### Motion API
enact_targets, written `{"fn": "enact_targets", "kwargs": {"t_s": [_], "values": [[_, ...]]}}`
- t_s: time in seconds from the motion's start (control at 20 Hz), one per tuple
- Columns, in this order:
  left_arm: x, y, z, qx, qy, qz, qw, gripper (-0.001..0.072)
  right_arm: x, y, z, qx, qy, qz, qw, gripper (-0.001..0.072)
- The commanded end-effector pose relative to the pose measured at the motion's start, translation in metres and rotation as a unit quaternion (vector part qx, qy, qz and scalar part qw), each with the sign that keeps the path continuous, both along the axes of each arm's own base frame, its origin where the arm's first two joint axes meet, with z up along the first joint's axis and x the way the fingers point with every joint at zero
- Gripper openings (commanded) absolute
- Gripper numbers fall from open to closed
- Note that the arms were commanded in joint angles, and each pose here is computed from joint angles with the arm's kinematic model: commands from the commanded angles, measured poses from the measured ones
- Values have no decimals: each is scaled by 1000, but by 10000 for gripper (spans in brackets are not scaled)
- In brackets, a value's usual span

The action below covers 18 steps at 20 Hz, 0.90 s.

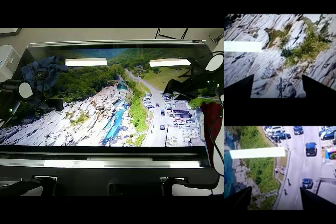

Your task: Fold the clothes and pants, and hang the long-sleeved shirts on hangers.

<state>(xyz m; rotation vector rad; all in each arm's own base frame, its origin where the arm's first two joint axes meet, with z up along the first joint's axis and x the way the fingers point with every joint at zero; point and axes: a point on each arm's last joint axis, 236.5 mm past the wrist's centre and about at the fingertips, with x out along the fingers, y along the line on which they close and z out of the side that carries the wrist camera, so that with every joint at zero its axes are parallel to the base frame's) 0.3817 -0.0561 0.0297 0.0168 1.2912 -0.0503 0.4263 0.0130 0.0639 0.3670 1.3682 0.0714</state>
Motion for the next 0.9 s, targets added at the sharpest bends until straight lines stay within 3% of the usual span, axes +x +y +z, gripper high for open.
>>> {"fn": "enact_targets", "kwargs": {"t_s": [0.0,0.25,0.45,0.5,0.6,0.75,0.85], "values": [[0,0,0,0,0,0,1000,716,0,1,0,0,1,0,1000,674],[56,-10,22,-22,-126,1,992,716,17,-1,3,0,-33,-18,999,675],[141,-21,74,-54,-330,2,942,716,48,-8,14,-7,-100,-38,994,674],[166,-11,90,-76,-382,34,921,716,55,-10,16,-8,-115,-42,992,674],[206,51,84,-122,-375,170,903,716,61,-11,19,-11,-129,-41,991,673],[221,161,30,-179,-269,349,880,716,60,-11,19,-14,-131,-33,991,673],[207,202,-12,-257,-189,438,841,715,61,-11,19,-14,-131,-34,991,673]]}}
